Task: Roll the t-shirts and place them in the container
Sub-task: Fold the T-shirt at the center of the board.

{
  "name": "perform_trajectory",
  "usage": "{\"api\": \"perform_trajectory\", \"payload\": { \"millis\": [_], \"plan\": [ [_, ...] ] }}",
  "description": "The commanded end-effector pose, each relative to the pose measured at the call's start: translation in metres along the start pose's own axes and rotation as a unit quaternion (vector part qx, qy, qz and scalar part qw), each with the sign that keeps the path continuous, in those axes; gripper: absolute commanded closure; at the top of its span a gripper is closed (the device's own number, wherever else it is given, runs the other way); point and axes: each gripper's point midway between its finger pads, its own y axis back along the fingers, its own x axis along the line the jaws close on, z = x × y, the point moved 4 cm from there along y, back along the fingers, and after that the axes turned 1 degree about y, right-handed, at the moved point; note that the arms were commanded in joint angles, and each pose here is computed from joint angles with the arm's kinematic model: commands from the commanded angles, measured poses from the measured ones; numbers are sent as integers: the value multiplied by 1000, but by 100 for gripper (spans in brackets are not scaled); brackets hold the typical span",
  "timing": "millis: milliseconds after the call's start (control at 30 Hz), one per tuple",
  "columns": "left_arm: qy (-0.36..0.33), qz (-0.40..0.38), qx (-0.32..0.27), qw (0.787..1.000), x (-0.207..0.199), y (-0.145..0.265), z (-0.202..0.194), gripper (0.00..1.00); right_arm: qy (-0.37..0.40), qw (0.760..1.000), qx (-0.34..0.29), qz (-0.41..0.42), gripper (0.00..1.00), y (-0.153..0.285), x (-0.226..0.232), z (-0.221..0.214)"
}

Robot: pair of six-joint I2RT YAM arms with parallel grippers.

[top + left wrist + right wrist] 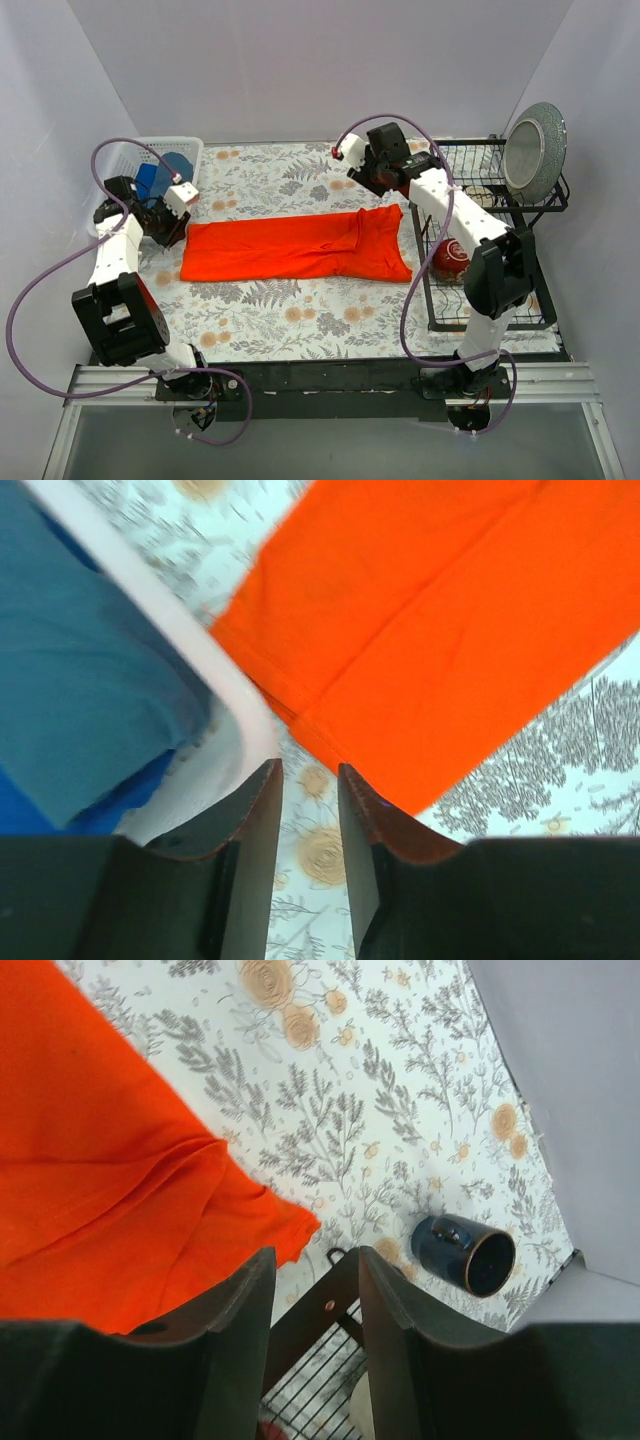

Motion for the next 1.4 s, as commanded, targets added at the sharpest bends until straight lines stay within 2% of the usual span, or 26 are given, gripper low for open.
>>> {"api": "perform_trajectory", "payload": {
  "millis": [0,67,167,367,533,833,1033,1367],
  "plan": [
    [13,5,-79,997,-2,31,45,69,-19,998,-12,54,53,38,15,-2],
    [13,-39,-94,995,-20,26,45,68,-7,994,-3,112,53,37,42,-18],
    [2,-90,-75,993,-55,10,33,67,1,985,37,171,54,36,70,-45],
    [-3,-108,-62,992,-82,-8,19,67,25,968,95,233,55,41,97,-78],
    [2,-107,-20,994,-92,-22,-9,71,33,955,121,269,58,43,112,-94],
    [6,-72,35,997,-87,-50,-48,72,68,934,166,308,60,34,132,-126],
    [17,-57,77,995,-82,-62,-67,73,108,933,186,289,61,11,126,-138],
    [-16,-71,141,987,-118,-47,-107,74,118,931,211,272,63,-18,108,-147]
  ]
}}
